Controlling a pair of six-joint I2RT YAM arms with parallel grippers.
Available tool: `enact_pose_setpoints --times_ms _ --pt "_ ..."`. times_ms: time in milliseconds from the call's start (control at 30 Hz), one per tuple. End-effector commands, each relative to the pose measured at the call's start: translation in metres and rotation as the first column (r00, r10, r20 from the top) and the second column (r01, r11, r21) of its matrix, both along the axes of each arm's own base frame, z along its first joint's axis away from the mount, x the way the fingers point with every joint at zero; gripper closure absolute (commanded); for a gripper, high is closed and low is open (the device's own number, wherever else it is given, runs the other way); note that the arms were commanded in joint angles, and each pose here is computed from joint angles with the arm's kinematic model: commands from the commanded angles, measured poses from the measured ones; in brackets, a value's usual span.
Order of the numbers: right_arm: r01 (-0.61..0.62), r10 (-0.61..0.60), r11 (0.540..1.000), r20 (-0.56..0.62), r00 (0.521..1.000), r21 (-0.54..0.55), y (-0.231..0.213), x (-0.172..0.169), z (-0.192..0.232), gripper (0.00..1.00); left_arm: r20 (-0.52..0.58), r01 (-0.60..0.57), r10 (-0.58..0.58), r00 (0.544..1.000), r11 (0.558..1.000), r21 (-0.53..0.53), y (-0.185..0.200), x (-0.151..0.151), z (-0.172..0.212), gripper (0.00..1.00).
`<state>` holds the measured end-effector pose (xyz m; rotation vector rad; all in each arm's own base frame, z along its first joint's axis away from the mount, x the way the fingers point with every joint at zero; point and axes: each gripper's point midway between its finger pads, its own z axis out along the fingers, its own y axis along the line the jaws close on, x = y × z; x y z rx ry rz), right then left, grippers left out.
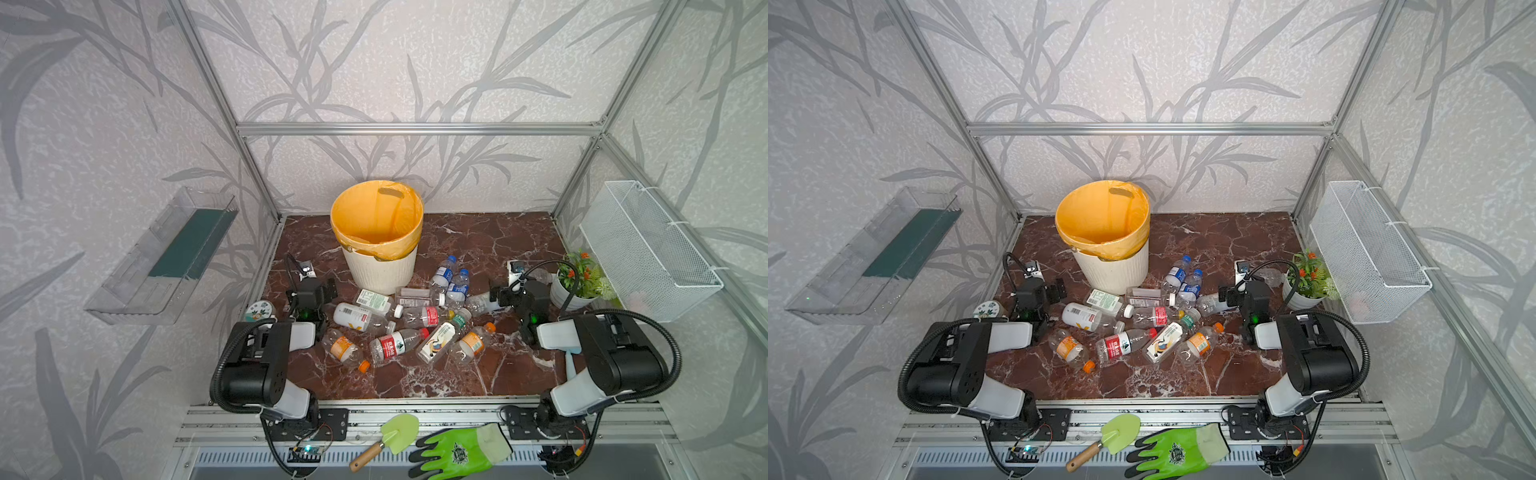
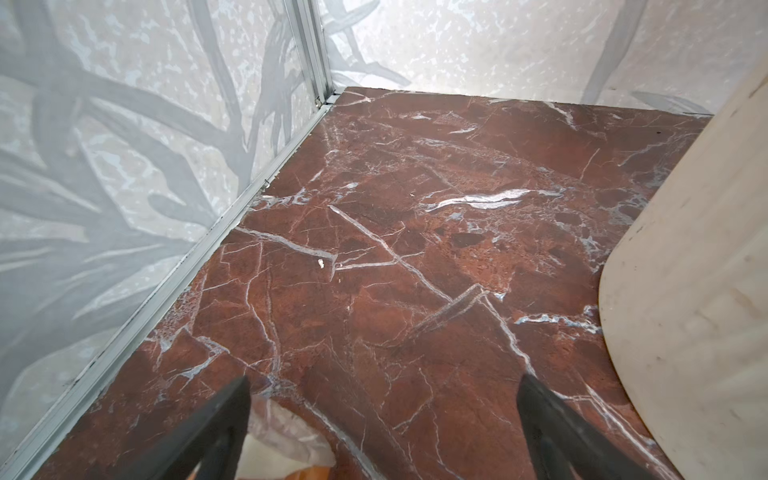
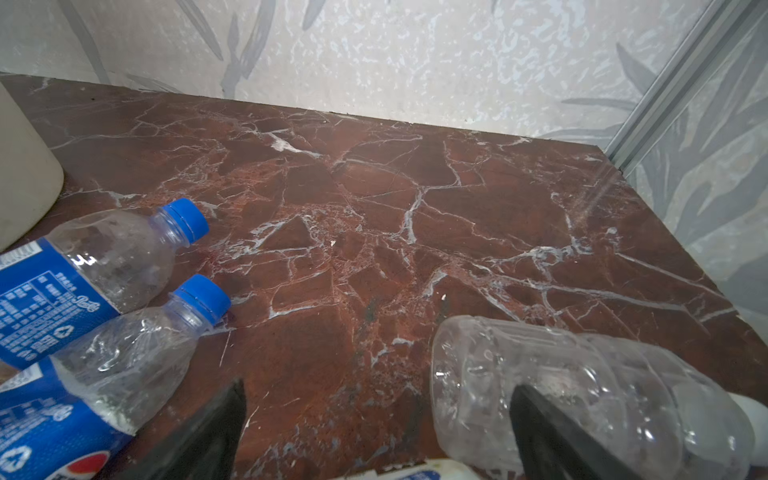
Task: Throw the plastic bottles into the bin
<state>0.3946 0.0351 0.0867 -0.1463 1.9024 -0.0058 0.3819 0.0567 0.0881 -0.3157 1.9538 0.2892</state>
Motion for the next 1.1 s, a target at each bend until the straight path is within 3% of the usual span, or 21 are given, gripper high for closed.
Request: enact_pose_setpoints --times_ms 0,867,967,1067 --pt "0.015 -0.015 1.000 0.018 1.000 0.001 -0.002 0.004 0.006 0.01 0.029 -0.010 0.010 1.000 1.000 0.001 0.003 0.005 0.008 0.01" --pt "0.041 -0.042 0.999 0.038 0.998 0.008 -0.007 -0.001 0.017 0.03 0.042 -0.018 0.018 0.999 1.000 0.002 0.004 0.005 0.013 0.01" --pt "0.122 -0.122 0.992 -0.014 0.992 0.018 -0.020 -0.007 0.037 0.03 -0.087 -0.072 0.072 0.994 0.997 0.001 0.012 0.011 0.033 0.01" --pt "0.158 -0.147 0.981 -0.097 0.984 0.113 -0.022 -0.008 0.065 0.02 -0.172 -0.100 0.094 0.981 0.995 -0.027 0.014 0.015 0.059 0.02"
